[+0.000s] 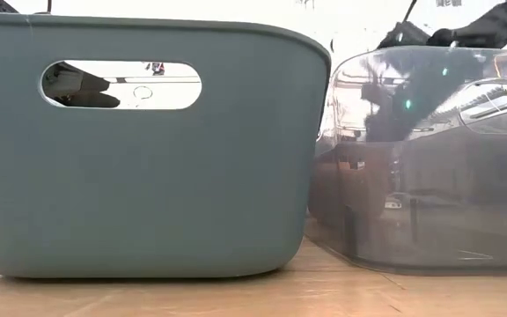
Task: Pick & Place Travel size toiletries
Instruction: Put the nail cutter into the orange bin
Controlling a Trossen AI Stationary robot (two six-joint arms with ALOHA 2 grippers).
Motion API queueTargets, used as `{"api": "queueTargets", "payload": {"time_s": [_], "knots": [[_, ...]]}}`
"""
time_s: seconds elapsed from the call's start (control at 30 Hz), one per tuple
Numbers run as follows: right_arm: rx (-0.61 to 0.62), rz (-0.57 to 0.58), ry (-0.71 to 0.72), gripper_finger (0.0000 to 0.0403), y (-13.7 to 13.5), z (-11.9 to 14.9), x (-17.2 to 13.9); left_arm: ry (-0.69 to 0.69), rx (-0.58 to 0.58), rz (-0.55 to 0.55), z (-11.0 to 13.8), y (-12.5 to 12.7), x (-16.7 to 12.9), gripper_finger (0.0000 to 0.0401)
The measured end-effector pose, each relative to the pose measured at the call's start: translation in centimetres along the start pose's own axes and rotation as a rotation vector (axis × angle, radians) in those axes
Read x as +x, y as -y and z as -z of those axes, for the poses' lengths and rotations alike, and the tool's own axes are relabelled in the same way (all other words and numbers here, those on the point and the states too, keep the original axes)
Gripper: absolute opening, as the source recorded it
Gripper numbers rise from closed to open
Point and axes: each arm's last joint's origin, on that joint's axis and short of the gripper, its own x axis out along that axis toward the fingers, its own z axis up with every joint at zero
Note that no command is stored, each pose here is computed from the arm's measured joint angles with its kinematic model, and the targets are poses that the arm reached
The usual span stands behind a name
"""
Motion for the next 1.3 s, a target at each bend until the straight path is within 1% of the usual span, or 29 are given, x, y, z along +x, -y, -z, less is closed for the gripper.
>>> {"api": "queueTargets", "payload": {"time_s": [0.07, 0.1, 0.23, 0.33, 0.6, 0.83, 0.97, 1.07, 1.3], "knots": [[0.029, 0.03, -0.053, 0.0191, 0.6, 1.0, 0.9, 0.0, 0.0, 0.0, 0.0, 0.0, 0.0, 0.0274], [0.042, 0.025, -0.08, 0.0192, 0.9, 1.4, 1.4, 0.0, 0.0, 0.0, 0.0, 0.0, 0.0, 0.0274], [0.094, -0.049, -0.146, 0.0189, 1.6, 2.3, 2.8, 0.0, 0.0, 0.0, 0.0, 0.0, 0.0, 0.0274], [0.089, -0.075, -0.153, 0.0186, 1.9, 2.5, 3.7, 0.0, 0.0, 0.0, 0.0, 0.0, 0.0, 0.0273], [0.051, -0.065, -0.215, 0.0185, 2.1, 3.6, 5.2, 0.0, 0.0, 0.0, 0.0, 0.0, 0.0, 0.0274], [0.084, -0.203, -0.269, 0.0184, 1.6, 4.1, 5.5, 0.0, 0.0, 0.0, 0.0, 0.0, 0.0, 0.0273], [0.071, -0.249, -0.285, 0.0182, 1.2, 4.2, 5.1, 0.0, 0.0, 0.0, 0.0, 0.0, 0.0, 0.0274], [0.051, -0.284, -0.293, 0.017, 1.0, 4.1, 4.7, 0.0, 0.0, 0.0, 0.0, 0.0, 0.0, 0.0273], [-0.058, -0.311, -0.329, 0.0125, 0.5, 4.6, 4.3, 0.0, 0.0, 0.0, 0.0, 0.0, 0.0, 0.0273]]}}
